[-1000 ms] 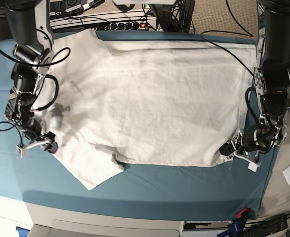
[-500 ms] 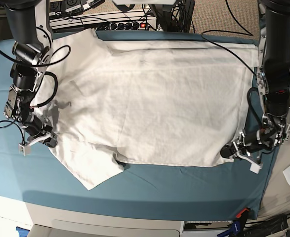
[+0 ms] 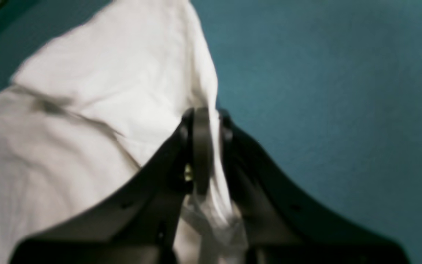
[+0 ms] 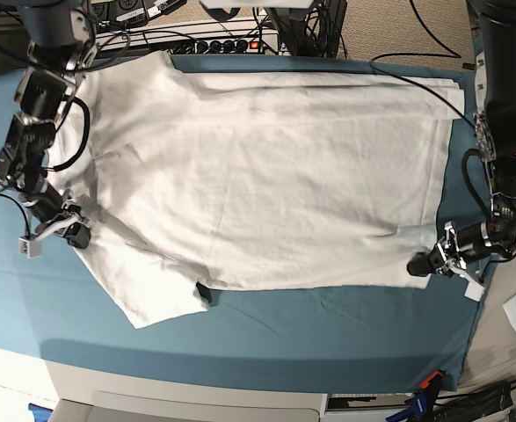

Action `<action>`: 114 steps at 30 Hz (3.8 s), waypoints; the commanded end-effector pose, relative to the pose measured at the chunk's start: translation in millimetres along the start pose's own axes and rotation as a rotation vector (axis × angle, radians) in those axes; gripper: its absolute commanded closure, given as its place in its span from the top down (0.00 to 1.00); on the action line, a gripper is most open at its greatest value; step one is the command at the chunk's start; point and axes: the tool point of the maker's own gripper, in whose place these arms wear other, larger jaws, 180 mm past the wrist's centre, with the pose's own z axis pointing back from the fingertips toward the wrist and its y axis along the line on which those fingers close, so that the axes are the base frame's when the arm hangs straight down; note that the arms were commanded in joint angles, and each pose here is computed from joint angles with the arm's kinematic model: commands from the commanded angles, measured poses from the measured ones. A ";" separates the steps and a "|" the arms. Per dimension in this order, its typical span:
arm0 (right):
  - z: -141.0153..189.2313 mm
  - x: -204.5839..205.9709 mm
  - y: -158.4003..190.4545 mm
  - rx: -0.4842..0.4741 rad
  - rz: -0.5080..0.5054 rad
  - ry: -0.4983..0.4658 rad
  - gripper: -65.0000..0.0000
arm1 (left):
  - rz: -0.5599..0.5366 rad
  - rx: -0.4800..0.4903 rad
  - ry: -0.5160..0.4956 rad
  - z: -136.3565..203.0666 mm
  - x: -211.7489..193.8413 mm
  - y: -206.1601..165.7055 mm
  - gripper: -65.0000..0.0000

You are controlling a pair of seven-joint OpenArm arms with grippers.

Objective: Fold the T-shirt properly
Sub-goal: 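Lift the shirt side with both grippers and fold it over the body, then release the folded side and move the left gripper away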

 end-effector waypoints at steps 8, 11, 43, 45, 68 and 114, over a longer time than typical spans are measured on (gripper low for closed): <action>41.1 34.1 12.2 0.041 0.120 -0.057 0.00 | -0.060 -0.027 -0.018 33.8 11.8 -2.7 0.00; 51.0 32.1 8.5 0.025 0.161 -0.033 0.00 | -0.077 -0.025 0.003 47.3 5.6 1.0 0.00; 156.9 -21.2 -4.3 -0.084 0.288 0.116 0.00 | -0.117 0.081 0.238 114.5 -73.2 43.1 0.00; 160.3 -28.7 -6.2 -0.087 0.279 0.138 0.00 | -0.133 0.085 0.257 116.2 -81.5 43.7 0.00; 162.5 -40.9 -8.4 -0.094 0.271 0.179 0.00 | -0.190 0.096 0.337 123.1 -117.4 44.1 0.00; 110.1 -5.4 31.9 -0.019 0.165 0.000 0.34 | -0.602 0.128 0.150 168.4 -28.1 -34.5 0.26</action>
